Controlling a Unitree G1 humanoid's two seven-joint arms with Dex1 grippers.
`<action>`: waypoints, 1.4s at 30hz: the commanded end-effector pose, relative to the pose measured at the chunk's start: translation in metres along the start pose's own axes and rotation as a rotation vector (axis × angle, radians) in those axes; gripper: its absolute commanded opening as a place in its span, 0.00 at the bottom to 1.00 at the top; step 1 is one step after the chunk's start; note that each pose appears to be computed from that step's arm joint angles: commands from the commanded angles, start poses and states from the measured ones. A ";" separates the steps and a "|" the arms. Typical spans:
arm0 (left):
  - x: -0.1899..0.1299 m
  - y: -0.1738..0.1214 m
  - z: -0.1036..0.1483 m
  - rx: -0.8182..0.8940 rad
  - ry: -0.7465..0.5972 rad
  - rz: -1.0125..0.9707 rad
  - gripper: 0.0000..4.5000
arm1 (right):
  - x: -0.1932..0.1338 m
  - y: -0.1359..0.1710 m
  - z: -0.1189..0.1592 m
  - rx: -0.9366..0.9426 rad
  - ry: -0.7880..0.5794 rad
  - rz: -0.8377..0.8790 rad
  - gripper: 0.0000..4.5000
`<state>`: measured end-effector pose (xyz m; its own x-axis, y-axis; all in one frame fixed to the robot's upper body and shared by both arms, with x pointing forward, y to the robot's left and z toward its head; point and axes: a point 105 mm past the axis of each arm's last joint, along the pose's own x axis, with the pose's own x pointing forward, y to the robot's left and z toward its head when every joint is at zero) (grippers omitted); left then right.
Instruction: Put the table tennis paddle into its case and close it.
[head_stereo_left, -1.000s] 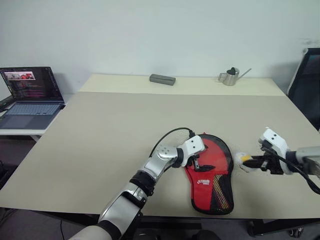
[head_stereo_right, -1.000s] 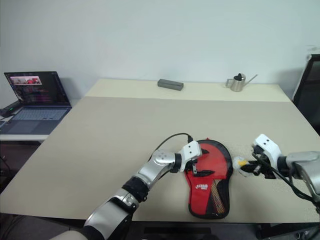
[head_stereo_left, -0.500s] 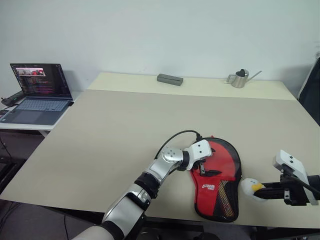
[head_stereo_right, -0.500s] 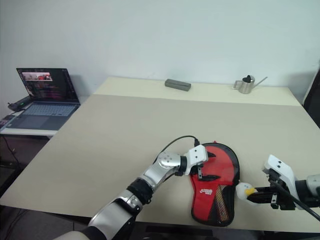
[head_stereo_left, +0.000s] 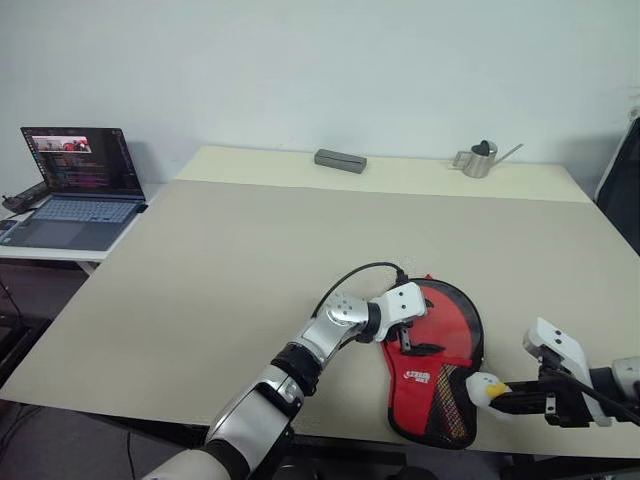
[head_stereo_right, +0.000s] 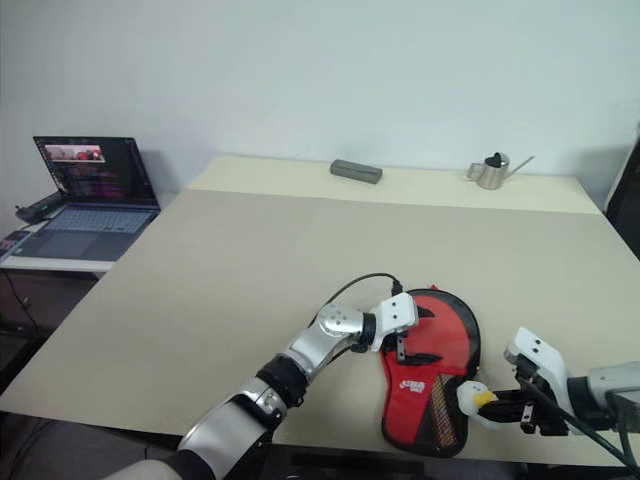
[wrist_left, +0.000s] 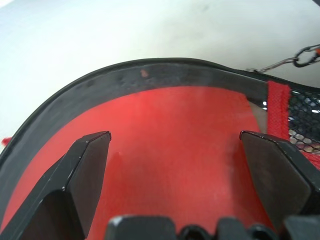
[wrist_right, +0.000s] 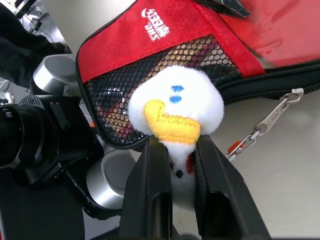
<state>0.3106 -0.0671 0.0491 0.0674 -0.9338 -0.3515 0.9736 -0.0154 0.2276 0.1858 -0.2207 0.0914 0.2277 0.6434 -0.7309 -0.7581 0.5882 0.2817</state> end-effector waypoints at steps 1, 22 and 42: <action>0.000 -0.039 -0.057 -0.037 0.220 -0.179 1.00 | -0.005 0.009 -0.006 -0.004 0.041 0.056 0.04; 0.015 -0.060 -0.067 -0.009 0.265 -0.256 1.00 | 0.009 0.097 -0.055 -0.298 0.248 0.328 0.04; 0.024 -0.056 -0.059 -0.006 0.250 -0.226 1.00 | -0.005 0.123 -0.009 -0.280 0.087 0.472 0.47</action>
<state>0.2985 -0.0880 0.0426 -0.0103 -0.9216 -0.3879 0.9567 -0.1220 0.2644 0.0960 -0.1687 0.1103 -0.1566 0.7193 -0.6768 -0.8965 0.1840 0.4029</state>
